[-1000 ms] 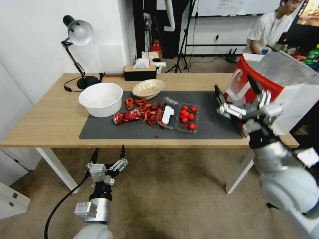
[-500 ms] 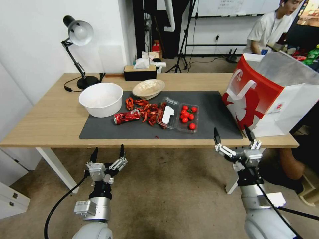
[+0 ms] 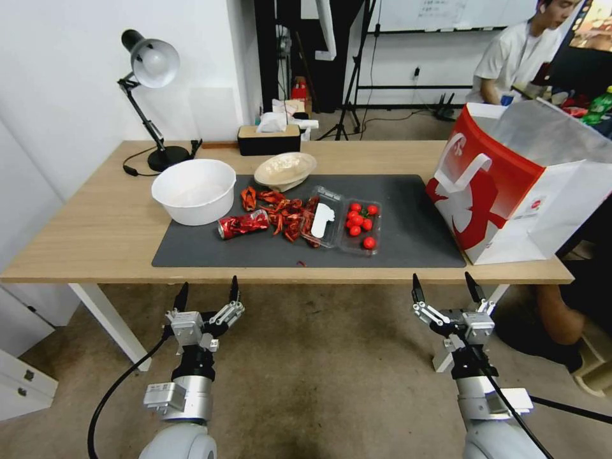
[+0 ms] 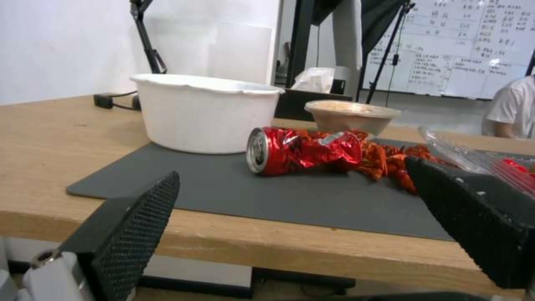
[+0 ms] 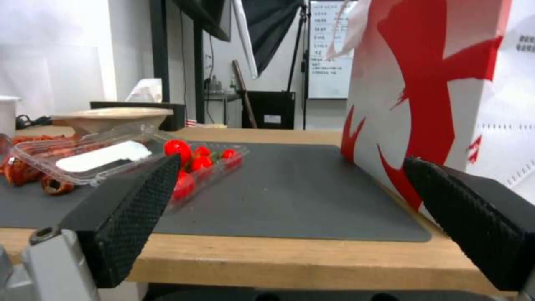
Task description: Pick up the trash from the table and place it into the takeout bag.
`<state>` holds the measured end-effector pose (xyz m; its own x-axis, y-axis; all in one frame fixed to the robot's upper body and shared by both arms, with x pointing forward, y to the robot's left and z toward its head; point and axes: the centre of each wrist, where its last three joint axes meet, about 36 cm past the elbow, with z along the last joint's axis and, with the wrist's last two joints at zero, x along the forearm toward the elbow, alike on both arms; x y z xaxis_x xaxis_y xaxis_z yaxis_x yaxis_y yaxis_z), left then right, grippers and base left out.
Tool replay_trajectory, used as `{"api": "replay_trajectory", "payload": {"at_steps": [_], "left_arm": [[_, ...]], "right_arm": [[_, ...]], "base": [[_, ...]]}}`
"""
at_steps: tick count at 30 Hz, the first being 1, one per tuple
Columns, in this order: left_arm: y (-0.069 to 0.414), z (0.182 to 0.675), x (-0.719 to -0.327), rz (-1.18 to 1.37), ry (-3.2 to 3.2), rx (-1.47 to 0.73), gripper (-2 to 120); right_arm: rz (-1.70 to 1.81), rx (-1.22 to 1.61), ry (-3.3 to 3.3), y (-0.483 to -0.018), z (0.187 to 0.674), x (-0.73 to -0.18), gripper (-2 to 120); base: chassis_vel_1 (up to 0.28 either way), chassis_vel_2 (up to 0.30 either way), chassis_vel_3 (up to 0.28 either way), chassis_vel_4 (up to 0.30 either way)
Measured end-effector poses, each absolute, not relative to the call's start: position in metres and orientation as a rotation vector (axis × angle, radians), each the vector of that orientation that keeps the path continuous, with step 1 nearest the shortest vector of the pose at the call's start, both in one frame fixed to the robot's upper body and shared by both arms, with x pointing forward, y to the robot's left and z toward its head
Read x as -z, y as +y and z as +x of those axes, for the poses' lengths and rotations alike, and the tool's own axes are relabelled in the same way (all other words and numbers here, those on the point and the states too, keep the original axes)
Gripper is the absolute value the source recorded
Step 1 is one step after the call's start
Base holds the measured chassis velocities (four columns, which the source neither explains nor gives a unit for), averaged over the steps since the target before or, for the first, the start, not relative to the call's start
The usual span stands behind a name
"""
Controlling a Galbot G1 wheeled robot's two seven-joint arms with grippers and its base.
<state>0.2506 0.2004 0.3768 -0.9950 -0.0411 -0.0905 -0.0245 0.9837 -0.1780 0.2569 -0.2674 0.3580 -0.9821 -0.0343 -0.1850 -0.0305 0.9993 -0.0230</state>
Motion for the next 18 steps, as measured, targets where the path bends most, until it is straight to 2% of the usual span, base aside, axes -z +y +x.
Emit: {"api": "replay_trajectory", "payload": {"at_steps": [18], "left_arm": [[0.201, 0.263, -0.382, 0.017, 2.984, 0.266, 100]], "right_arm": [[-0.057, 0.026, 2.944, -0.268, 0.261, -0.36, 100]], "base": [[0.0, 0.0, 0.0, 0.0]]}}
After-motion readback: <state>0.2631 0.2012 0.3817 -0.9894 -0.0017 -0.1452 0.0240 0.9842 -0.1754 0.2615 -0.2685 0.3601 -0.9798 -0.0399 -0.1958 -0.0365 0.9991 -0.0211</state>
